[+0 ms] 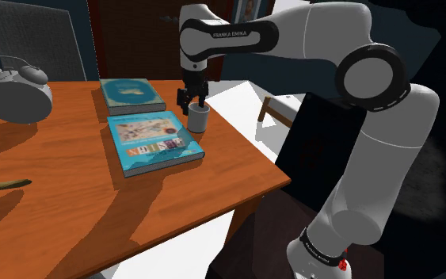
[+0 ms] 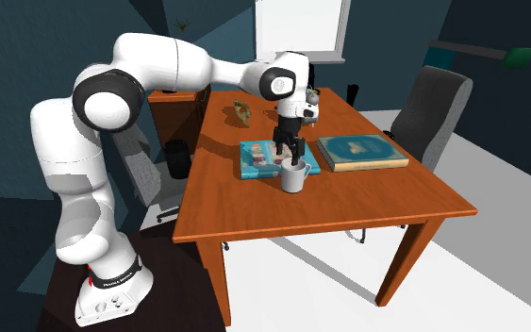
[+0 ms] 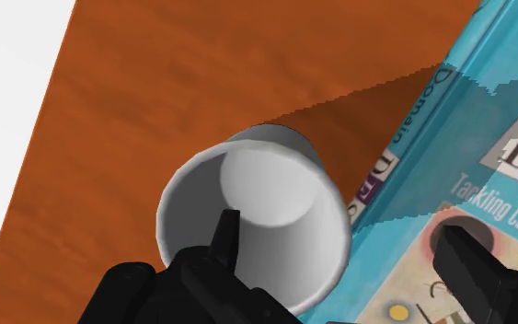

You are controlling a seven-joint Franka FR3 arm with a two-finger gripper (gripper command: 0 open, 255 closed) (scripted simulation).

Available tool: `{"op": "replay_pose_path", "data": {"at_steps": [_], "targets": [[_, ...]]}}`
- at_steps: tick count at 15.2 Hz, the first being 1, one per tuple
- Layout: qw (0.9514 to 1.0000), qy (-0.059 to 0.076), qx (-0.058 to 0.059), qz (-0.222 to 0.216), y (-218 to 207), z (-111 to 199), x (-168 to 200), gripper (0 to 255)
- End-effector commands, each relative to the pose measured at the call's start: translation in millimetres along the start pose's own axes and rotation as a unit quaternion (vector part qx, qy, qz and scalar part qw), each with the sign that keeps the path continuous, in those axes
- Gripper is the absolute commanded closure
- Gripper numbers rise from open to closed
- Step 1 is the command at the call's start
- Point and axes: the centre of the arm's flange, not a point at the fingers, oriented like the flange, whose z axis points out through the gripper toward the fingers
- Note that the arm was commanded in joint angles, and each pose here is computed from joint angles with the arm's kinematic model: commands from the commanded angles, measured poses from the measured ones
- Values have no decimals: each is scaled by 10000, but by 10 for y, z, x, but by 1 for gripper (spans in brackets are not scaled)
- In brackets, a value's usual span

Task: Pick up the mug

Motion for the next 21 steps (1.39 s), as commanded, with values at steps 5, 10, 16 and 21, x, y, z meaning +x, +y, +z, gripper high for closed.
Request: {"op": "replay_pose_path", "data": {"at_steps": [5, 10, 16, 21], "targets": [[10000, 0, -2, -2, -18, 299, 38, 0], [10000, 0, -2, -2, -31, 299, 45, 255], [10000, 0, -2, -2, -18, 299, 38, 255], [10000, 0, -2, -2, 0, 36, 17, 255]]}}
